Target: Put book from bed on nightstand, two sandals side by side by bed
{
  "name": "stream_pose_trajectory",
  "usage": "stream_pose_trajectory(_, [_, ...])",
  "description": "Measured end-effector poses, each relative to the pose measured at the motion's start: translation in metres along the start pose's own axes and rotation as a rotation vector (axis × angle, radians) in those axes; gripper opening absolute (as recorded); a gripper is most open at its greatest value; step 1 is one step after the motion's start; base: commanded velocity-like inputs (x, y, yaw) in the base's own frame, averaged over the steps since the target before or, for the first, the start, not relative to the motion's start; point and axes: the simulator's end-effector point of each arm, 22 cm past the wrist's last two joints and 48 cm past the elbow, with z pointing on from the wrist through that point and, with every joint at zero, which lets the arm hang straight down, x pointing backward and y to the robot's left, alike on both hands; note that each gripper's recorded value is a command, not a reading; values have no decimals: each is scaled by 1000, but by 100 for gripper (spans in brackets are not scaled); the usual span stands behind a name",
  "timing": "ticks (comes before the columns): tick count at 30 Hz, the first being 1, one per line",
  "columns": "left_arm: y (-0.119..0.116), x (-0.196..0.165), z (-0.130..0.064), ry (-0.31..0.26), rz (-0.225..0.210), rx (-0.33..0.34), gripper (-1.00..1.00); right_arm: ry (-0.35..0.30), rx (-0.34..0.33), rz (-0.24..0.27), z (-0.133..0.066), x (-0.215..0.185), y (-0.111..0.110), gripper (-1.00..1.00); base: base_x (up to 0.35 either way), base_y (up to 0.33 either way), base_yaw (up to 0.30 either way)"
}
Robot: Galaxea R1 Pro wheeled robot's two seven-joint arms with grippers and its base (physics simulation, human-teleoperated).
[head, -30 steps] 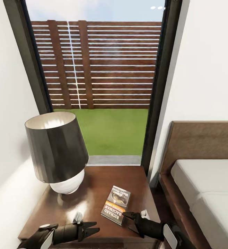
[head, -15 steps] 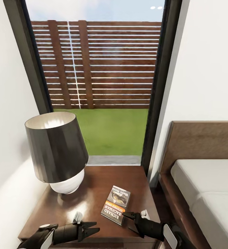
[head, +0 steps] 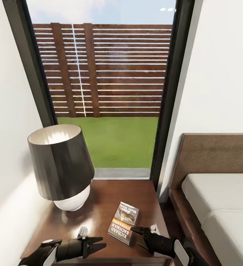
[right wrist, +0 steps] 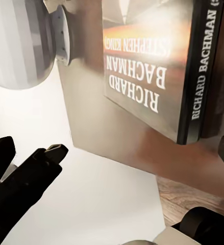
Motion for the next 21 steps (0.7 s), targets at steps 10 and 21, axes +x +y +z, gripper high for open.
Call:
stream_pose_trajectory(10, [-15,-17,-2,0,0,-1,100,-11,-8,-4,-7,-7,23,100,0,0,0])
stream_pose_trajectory(21, [-31,-34,-5,0,-1,-1,100,-12,-8,-2,-15,-12,45,100,0,0,0])
